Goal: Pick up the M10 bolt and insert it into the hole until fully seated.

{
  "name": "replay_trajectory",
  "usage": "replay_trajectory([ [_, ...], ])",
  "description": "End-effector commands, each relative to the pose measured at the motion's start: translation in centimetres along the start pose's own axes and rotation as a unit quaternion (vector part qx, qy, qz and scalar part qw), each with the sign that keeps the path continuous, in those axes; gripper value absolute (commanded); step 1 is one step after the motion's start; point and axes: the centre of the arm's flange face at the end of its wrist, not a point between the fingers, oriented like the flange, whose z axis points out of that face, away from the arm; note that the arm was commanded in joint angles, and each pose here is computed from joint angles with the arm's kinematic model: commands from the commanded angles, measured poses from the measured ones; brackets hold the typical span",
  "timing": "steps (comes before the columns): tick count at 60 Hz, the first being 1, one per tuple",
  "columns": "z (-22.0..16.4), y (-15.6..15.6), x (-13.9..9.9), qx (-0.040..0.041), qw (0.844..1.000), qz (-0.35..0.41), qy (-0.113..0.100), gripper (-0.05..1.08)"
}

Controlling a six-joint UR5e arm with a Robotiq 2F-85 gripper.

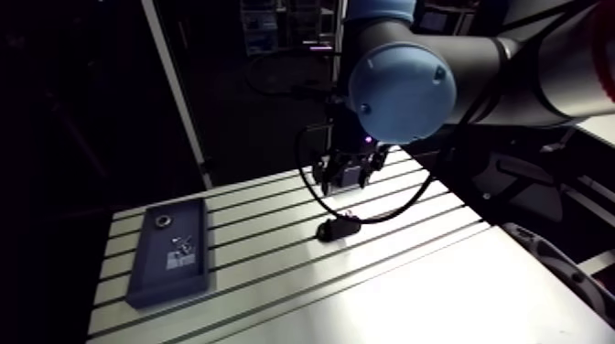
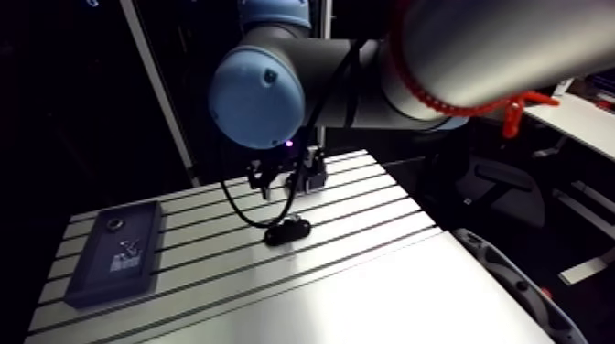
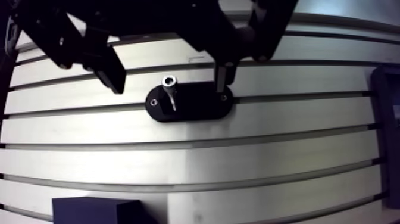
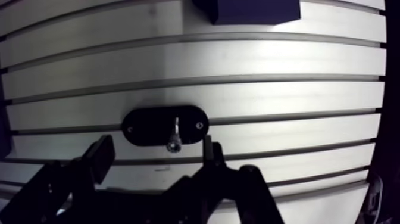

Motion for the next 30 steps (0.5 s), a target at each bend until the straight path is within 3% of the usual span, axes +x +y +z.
replay_trajectory([
  [1, 0.9, 0.1, 0.0, 0.0003, 1.000, -0.001, -0.002, 0.26],
  [30, 2.3, 0.5, -0.2, 0.0016, 1.000, -0.009, -0.012, 0.34],
])
